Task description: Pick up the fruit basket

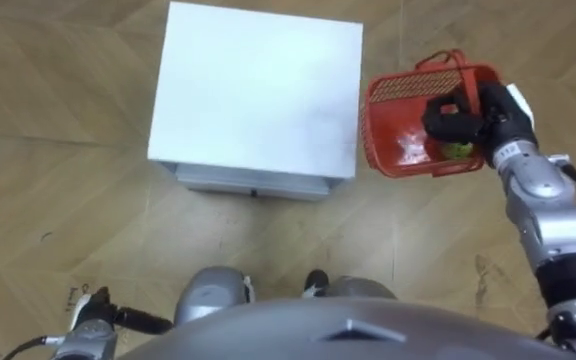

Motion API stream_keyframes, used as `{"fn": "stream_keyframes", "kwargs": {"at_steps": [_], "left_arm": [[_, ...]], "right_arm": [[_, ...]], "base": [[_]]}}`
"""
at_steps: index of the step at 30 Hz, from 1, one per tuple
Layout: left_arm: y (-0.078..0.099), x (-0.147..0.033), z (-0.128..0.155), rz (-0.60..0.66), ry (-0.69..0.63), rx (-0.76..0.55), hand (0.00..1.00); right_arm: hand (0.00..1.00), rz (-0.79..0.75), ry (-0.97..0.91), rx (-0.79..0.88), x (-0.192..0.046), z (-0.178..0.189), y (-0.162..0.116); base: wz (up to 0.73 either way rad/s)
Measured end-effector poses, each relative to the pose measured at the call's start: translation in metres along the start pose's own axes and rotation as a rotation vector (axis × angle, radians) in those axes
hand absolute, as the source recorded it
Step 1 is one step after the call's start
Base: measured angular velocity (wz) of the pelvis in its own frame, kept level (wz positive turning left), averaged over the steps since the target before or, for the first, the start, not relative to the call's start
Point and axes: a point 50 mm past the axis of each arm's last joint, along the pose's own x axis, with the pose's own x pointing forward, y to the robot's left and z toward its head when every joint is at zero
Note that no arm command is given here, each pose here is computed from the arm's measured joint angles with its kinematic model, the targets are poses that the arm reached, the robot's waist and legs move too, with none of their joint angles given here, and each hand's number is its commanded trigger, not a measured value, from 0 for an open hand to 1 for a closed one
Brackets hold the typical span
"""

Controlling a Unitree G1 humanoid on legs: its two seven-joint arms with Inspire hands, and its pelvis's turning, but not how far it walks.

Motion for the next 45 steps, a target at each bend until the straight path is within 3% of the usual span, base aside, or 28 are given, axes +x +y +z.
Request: {"fn": "stream_keyframes", "kwargs": {"at_steps": [12, 26, 29, 35, 45], "left_arm": [[-0.006, -0.002, 0.005, 0.001, -0.019, 0.025, 0.00], [-0.002, -0.002, -0.001, 0.014, 0.007, 0.014, 0.00], [-0.003, 0.000, 0.017, 0.002, -0.039, 0.035, 0.00], [0.001, 0.001, 0.011, -0.005, -0.010, 0.034, 0.00], [-0.001, 0.000, 0.001, -0.057, 0.050, 0.042, 0.00]], "right_arm": [[1.00, 0.034, -0.039, -0.027, 0.002, 0.012, 0.002], [1.00, 0.067, -0.093, -0.031, 0.010, 0.034, 0.011], [1.00, 0.060, -0.078, -0.033, 0.011, 0.033, 0.006], [1.00, 0.157, -0.109, -0.050, 0.024, 0.052, 0.028], [1.00, 0.254, 0.034, -0.067, 0.026, 0.022, 0.041]], "base": [[-0.02], [0.01], [0.47], [-0.01], [0.19]]}}
